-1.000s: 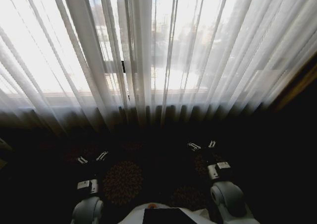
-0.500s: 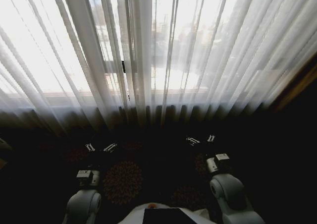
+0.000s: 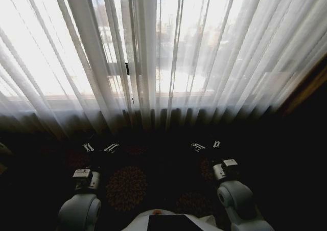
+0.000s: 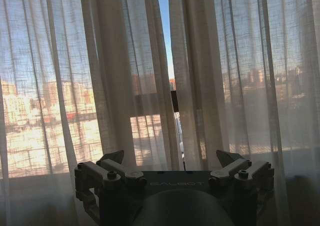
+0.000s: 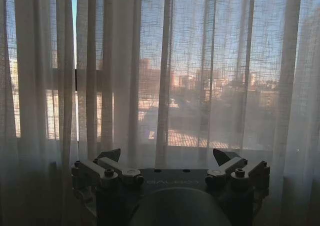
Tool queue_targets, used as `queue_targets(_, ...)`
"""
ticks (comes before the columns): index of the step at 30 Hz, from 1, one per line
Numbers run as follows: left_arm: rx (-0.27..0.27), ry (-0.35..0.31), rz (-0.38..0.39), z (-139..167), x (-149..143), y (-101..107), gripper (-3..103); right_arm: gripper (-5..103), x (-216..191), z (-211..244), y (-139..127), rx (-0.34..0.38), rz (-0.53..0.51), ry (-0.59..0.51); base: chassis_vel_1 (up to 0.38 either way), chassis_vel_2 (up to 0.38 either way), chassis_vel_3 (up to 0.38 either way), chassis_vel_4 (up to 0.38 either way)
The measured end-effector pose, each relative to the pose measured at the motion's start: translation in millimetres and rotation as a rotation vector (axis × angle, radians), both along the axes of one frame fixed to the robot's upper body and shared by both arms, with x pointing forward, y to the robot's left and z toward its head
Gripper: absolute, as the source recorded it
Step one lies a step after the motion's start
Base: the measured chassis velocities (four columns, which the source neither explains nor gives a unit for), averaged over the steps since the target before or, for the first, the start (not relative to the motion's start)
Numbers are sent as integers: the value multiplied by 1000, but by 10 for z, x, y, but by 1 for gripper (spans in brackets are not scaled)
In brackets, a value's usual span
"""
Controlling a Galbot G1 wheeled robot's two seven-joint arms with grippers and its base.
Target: Open the curtains by pulling them apart, changing their state from closed to fully open.
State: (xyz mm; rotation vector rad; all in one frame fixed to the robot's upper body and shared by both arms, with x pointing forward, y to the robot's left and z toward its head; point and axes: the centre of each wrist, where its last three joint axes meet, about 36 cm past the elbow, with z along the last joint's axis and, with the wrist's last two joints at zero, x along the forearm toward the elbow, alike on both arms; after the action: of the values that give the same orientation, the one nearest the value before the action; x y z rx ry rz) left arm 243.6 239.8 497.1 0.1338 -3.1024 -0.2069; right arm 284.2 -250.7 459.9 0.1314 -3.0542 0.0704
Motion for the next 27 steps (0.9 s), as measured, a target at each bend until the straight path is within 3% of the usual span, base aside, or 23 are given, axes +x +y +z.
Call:
queue_targets(14,-8,17,13,-85,-22,-10,100,100,67,-15,14,-1,2,-7,0,0,0,0)
queue_targets(20,-15,2,17,-211,-64,0,100,100,137,-138,-18,-57,-20,-49,0,0,0,0)
queue_targets(27,-18,-4,22,-260,-86,10,100,100,127,-179,-3,-57,-17,-49,0,0,0,0)
